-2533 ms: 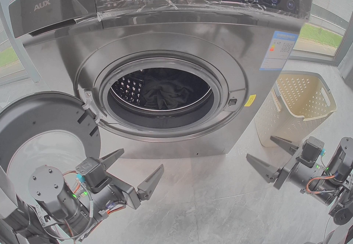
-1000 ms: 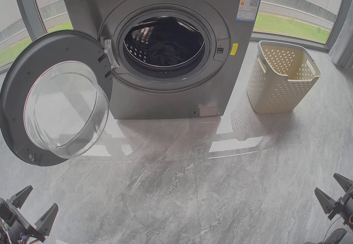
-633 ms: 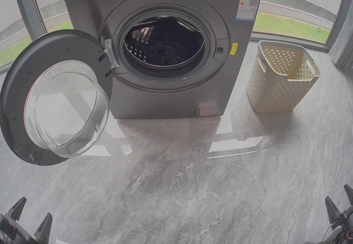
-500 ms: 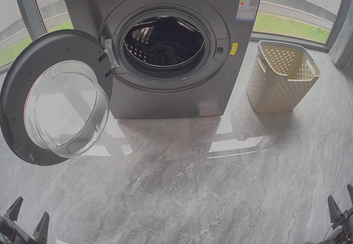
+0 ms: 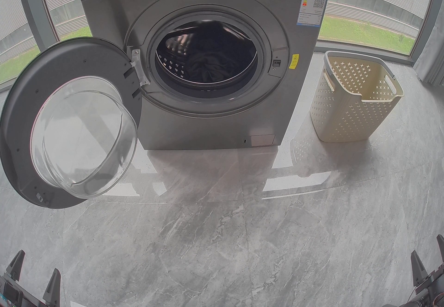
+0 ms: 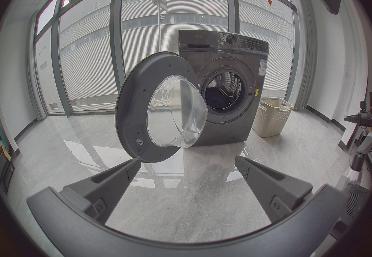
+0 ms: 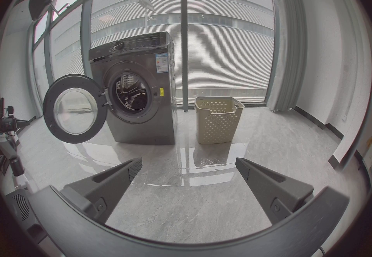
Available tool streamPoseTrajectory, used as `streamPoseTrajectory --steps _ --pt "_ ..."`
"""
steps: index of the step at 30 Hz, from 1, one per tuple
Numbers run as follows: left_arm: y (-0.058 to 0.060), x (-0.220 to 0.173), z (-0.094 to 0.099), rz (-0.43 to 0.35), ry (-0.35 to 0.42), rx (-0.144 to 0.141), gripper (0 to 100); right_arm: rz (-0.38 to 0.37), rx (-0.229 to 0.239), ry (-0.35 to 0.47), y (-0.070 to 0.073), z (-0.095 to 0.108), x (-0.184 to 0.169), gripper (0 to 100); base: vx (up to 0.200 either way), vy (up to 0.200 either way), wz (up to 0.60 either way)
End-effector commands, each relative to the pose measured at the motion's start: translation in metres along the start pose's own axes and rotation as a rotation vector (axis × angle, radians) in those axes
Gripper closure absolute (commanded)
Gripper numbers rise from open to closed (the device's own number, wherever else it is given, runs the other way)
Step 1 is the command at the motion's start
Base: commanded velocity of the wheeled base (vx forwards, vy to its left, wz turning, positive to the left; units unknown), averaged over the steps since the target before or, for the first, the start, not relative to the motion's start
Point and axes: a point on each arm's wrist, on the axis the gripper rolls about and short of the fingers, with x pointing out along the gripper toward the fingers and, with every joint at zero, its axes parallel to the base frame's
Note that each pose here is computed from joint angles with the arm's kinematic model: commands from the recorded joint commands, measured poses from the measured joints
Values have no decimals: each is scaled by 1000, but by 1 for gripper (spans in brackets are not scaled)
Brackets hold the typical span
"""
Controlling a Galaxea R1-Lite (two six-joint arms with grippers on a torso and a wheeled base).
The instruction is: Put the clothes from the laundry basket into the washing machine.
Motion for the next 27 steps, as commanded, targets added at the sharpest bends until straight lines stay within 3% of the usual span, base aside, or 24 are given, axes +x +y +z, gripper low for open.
streamPoseTrajectory --steps 1,12,15,24,27 --pt "0 0 -4 -3 1 -1 0 30 -16 6 1 -5 1 0 0 200 0" --pt "0 0 -4 0 3 -29 0 46 -13 2 1 -5 0 0 0 200 0" --pt "0 0 -4 0 3 -29 0 44 -14 2 1 -5 0 0 0 0 0" --pt "0 0 -4 0 3 -25 0 35 -13 3 1 -5 0 0 0 0 600" --pt "0 0 -4 0 3 -24 0 35 -13 3 1 -5 0 0 0 0 0"
